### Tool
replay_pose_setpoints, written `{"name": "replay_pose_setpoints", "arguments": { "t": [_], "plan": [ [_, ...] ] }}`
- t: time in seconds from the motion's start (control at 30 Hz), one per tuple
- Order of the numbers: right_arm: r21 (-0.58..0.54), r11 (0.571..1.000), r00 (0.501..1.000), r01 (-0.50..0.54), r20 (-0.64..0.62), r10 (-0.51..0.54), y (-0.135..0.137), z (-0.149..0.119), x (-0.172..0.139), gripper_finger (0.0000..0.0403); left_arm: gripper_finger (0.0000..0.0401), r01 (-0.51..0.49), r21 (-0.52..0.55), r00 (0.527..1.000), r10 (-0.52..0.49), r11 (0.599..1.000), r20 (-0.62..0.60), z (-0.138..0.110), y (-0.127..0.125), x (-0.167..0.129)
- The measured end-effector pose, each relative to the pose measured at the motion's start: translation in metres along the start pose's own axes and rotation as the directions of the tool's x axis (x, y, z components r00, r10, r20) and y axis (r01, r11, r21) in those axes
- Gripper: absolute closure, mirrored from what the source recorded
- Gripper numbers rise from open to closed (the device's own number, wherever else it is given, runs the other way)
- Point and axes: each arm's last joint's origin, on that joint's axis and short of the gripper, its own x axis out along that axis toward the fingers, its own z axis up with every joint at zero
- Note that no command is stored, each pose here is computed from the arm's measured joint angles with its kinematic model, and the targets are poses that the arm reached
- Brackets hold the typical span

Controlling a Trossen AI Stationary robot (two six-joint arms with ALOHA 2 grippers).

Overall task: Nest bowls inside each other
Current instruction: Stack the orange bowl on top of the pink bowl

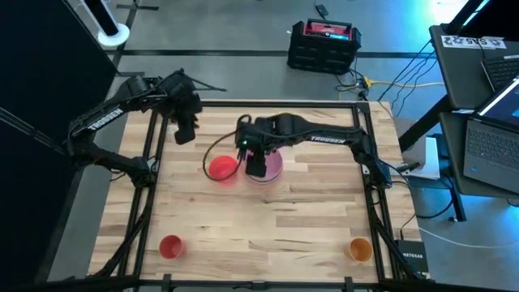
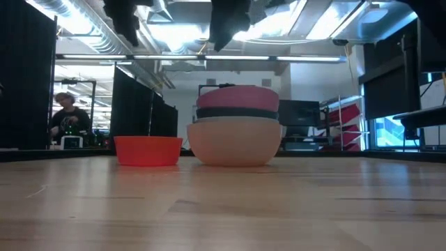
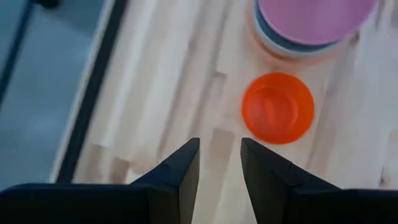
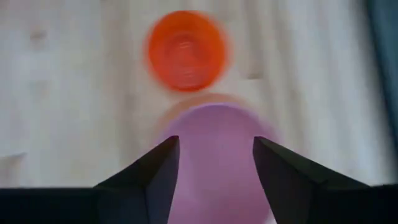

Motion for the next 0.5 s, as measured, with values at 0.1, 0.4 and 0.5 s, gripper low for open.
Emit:
{"name": "replay_pose_setpoints", "arguments": {
  "t": [0.1, 0.4, 0.5],
  "plan": [
    [-0.001, 0.998, 0.998, 0.060, 0.035, -0.059, -0.006, 0.002, -0.014, 0.0221, 0.0297, 0.049, 0.015, 0.999, -0.049, 0.999, -0.004, 0.001, -0.007, 0.014],
    [0.026, 0.992, 0.982, 0.127, 0.137, -0.130, -0.014, -0.003, -0.057, 0.0210, 0.0297, 0.108, 0.048, 0.994, -0.108, 0.993, 0.008, -0.005, -0.033, 0.072],
    [0.034, 0.991, 0.977, 0.128, 0.167, -0.132, -0.016, -0.005, -0.068, 0.0210, 0.0297, 0.083, 0.043, 0.996, -0.081, 0.996, -0.028, -0.005, -0.035, 0.088]
  ]
}}
